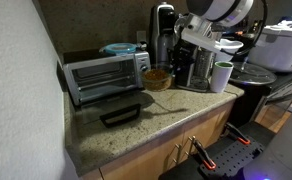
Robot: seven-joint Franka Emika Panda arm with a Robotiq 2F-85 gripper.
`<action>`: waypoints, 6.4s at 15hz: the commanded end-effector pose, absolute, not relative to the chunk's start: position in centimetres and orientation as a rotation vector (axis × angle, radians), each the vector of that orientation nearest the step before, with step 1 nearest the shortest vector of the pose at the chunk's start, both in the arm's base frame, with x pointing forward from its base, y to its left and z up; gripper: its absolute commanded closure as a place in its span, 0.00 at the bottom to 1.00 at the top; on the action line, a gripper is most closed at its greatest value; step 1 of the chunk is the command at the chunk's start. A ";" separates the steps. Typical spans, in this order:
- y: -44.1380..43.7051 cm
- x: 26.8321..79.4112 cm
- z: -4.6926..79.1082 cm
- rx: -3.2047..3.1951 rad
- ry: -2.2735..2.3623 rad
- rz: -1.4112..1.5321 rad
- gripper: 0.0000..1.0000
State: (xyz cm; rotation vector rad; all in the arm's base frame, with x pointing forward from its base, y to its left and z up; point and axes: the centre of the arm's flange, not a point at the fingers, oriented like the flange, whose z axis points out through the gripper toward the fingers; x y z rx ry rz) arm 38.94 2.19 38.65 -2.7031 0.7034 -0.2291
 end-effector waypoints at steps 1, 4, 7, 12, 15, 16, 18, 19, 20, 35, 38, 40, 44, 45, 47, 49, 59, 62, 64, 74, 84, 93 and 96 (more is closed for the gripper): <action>3.7 40.1 40.8 -2.641 0.628 -0.292 0.97; 5.4 40.8 40.9 -2.628 0.551 -0.282 0.97; 7.1 41.5 40.8 -2.618 0.473 -0.268 0.97; 9.8 43.3 40.4 -2.612 0.363 -0.241 0.97; 11.3 44.5 40.1 -2.603 0.315 -0.229 0.97; 11.8 44.9 39.9 -2.598 0.304 -0.226 0.97; 12.6 45.6 39.5 -2.588 0.291 -0.214 0.97; 13.0 45.8 39.2 -2.582 0.292 -0.203 0.97; 13.3 46.0 38.9 -2.578 0.284 -0.192 0.97; 15.4 47.4 35.4 -2.536 0.473 -0.191 0.97; 16.1 48.3 34.9 -2.532 0.493 -0.223 0.97; 16.5 48.9 34.7 -2.523 0.522 -0.238 0.97; 17.4 50.2 33.8 -2.502 0.571 -0.251 0.97; 17.6 50.5 33.7 -2.494 0.579 -0.256 0.97; 17.7 51.2 33.7 -2.478 0.594 -0.266 0.97; 17.8 51.7 33.7 -2.460 0.615 -0.276 0.97; 18.1 52.6 32.5 -2.407 0.701 -0.265 0.97; 18.2 52.9 32.1 -2.400 0.733 -0.261 0.97; 18.5 53.0 32.0 -2.411 0.743 -0.268 0.97; 22.0 53.5 31.6 -2.423 0.807 -0.272 0.97; 23.6 53.3 31.5 -2.410 0.912 -0.209 0.97; 23.1 53.7 32.3 -2.417 0.972 -0.240 0.97; 22.9 54.0 32.7 -2.439 0.973 -0.260 0.97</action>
